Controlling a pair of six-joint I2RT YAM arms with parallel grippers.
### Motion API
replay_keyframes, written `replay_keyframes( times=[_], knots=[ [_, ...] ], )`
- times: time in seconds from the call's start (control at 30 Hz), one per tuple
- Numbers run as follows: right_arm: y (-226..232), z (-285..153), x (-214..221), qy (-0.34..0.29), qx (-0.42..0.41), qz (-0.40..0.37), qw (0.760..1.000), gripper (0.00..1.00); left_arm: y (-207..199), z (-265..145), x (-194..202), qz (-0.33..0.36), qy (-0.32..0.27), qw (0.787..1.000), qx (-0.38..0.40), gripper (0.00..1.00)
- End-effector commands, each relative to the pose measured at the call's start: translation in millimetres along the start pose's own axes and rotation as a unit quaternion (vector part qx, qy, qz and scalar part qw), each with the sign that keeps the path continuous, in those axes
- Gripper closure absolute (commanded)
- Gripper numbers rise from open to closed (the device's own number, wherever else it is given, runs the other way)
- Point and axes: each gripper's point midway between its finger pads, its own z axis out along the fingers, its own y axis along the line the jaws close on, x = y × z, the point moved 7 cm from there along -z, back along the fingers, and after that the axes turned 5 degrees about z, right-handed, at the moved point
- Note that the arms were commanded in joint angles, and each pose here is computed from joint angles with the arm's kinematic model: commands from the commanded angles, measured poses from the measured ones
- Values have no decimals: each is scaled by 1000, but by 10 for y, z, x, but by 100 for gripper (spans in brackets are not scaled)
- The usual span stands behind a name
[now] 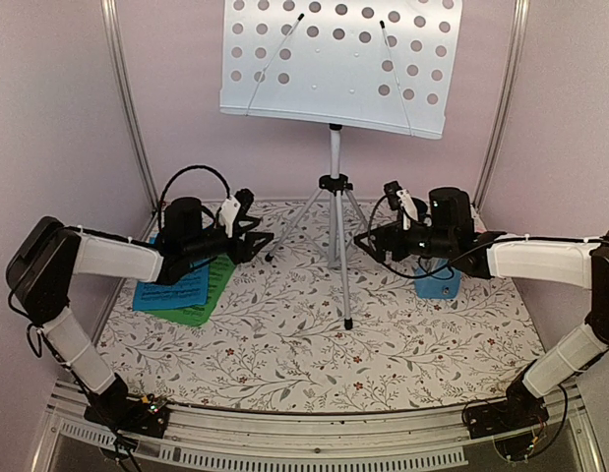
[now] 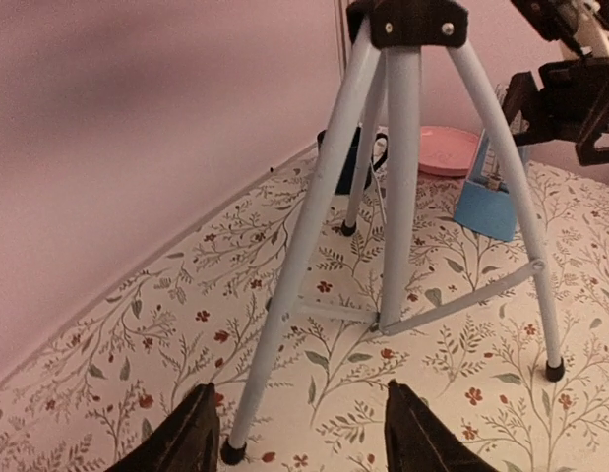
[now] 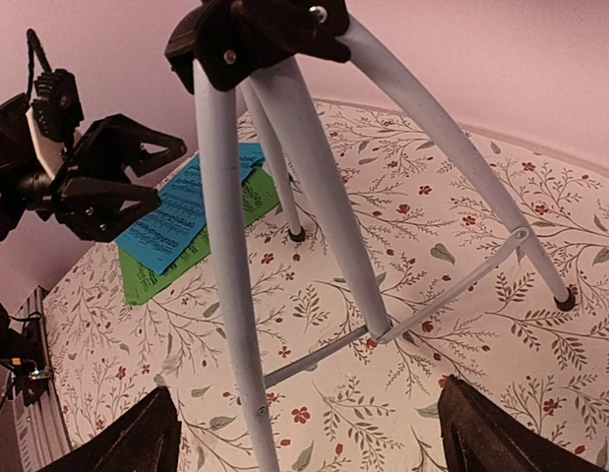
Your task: Set up the instrument practice props
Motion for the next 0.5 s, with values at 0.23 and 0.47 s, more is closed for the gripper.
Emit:
replay_keyframes(
  times=[0.23,0.47],
  knots=[
    [267,214,41,7,-34,43,998,9,305,702,-38,106,5,984,145,45],
    [231,335,65,13,-29,48,998,14,270,925,157,71,11,981,182,55]
  ],
)
